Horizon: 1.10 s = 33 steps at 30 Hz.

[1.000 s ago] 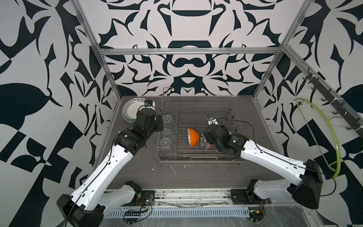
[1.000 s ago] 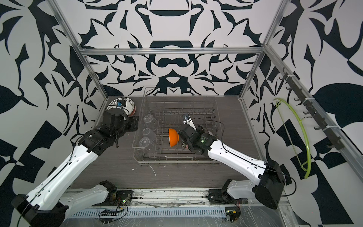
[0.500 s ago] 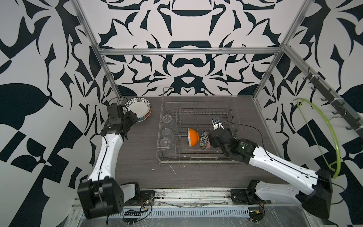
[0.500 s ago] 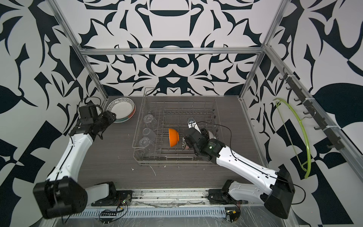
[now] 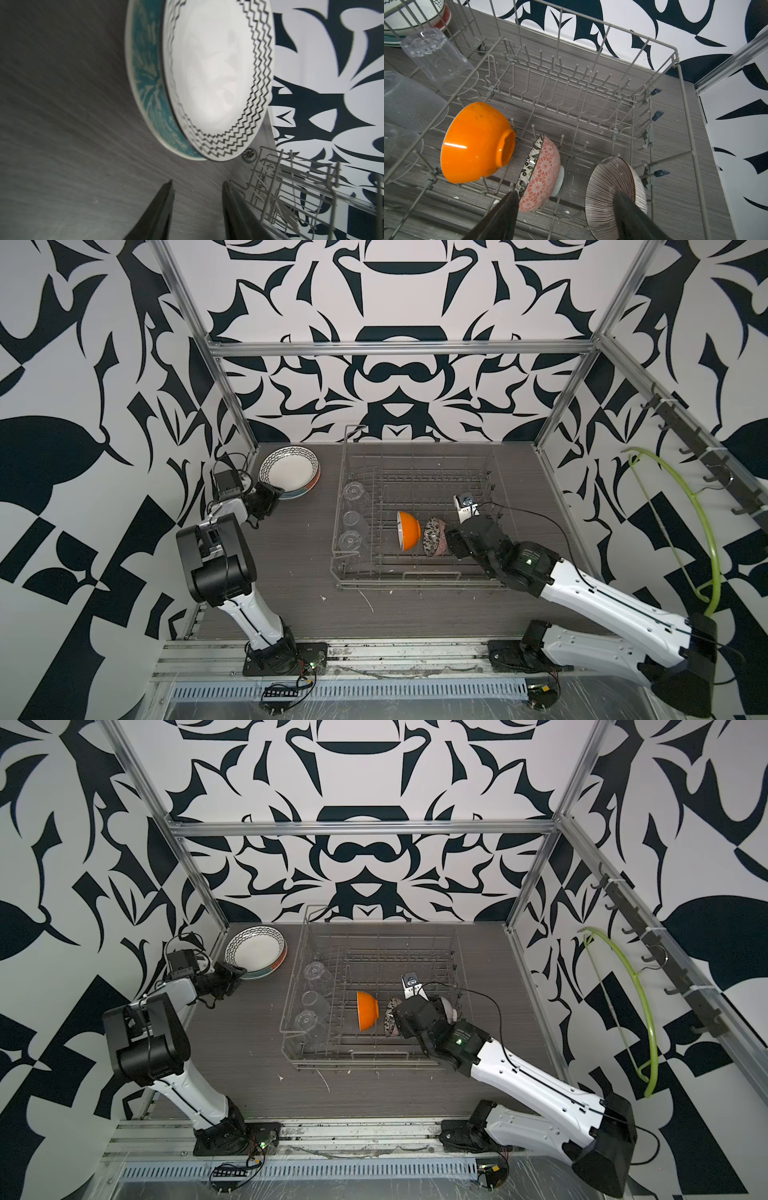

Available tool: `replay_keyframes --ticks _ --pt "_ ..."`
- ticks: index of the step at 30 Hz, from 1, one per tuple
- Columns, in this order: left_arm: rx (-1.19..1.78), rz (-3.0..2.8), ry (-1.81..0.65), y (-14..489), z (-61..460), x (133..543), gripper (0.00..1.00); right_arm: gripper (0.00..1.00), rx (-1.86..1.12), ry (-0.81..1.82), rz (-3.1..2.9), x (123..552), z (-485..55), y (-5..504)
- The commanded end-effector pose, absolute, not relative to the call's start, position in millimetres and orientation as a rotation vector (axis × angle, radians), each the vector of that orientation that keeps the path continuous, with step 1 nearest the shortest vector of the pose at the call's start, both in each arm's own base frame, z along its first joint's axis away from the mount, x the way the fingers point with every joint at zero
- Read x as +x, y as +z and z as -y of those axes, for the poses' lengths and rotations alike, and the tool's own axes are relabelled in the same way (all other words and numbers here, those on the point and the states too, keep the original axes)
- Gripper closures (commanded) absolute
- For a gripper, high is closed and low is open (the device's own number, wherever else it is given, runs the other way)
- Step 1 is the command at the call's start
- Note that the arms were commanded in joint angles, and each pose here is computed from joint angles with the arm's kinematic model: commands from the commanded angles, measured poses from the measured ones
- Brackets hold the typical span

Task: Load bowls into a dish rack
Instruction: Pick up the distractor from the corner of the board.

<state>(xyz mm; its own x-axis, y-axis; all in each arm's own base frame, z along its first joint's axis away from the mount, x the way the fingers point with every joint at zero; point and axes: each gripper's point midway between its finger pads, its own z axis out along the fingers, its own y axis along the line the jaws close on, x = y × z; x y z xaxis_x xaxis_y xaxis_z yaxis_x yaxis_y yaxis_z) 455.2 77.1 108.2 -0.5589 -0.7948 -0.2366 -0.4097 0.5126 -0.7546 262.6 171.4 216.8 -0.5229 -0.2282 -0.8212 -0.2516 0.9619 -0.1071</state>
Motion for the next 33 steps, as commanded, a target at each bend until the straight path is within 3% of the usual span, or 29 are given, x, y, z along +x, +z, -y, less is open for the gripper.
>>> replay_keyframes --ticks 1,33 --pt "-0.933 -2.134 -0.913 121.3 -84.6 468.3 0.57 0.23 -0.308 0.060 -2.110 264.2 -173.3 223.5" --pt "-0.989 -2.214 -0.809 84.2 -102.3 480.9 0.59 0.22 -0.321 0.029 -2.117 268.1 -175.7 219.7"
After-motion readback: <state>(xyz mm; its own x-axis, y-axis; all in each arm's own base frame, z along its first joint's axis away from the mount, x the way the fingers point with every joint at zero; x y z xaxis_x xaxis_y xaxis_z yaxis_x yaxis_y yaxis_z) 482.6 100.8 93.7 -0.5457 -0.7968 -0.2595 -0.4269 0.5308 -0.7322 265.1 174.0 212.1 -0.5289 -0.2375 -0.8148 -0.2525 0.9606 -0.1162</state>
